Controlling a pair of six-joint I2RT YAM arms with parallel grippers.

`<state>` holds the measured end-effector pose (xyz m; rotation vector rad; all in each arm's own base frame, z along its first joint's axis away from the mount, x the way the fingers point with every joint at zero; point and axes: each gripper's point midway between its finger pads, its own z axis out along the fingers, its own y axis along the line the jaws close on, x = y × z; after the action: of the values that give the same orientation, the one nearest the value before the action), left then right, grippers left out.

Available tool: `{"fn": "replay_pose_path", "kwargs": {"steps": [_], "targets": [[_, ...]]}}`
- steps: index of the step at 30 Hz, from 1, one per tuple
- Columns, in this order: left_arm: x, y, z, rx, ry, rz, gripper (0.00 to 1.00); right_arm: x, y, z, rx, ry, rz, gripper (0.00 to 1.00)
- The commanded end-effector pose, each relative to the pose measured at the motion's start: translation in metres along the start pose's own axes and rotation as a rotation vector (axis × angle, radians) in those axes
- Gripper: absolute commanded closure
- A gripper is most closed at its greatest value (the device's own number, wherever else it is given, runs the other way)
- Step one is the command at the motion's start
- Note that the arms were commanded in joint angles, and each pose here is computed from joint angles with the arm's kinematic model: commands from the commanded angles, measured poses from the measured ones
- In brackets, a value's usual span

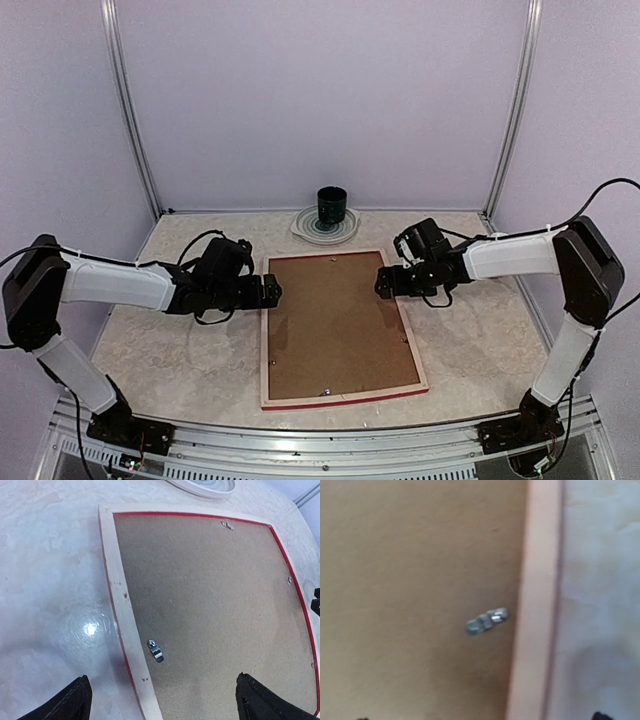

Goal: Put the photo into the frame
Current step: Press the fastener onto the backboard.

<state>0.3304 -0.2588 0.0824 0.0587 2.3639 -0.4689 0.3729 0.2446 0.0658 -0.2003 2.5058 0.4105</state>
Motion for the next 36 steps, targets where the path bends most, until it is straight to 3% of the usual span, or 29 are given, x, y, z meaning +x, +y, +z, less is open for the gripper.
{"fn": "replay_pose_path", "kwargs": {"steps": [1,16,25,36], "targets": [[-0.026,0.019,-0.014,-0.089,-0.024,0.024,0.01,-0.004,-0.021,-0.007,0.087,-0.048,0.032,0.04],[-0.022,0.032,0.007,-0.177,0.105,0.115,0.01,0.011,-0.035,-0.004,0.115,-0.077,0.026,0.06],[-0.008,0.029,0.043,-0.179,0.185,0.139,0.11,0.013,-0.032,-0.004,0.098,-0.074,0.024,0.07],[0.006,0.023,0.055,-0.150,0.237,0.142,0.23,0.016,-0.028,-0.002,0.071,-0.066,0.029,0.08]]}}
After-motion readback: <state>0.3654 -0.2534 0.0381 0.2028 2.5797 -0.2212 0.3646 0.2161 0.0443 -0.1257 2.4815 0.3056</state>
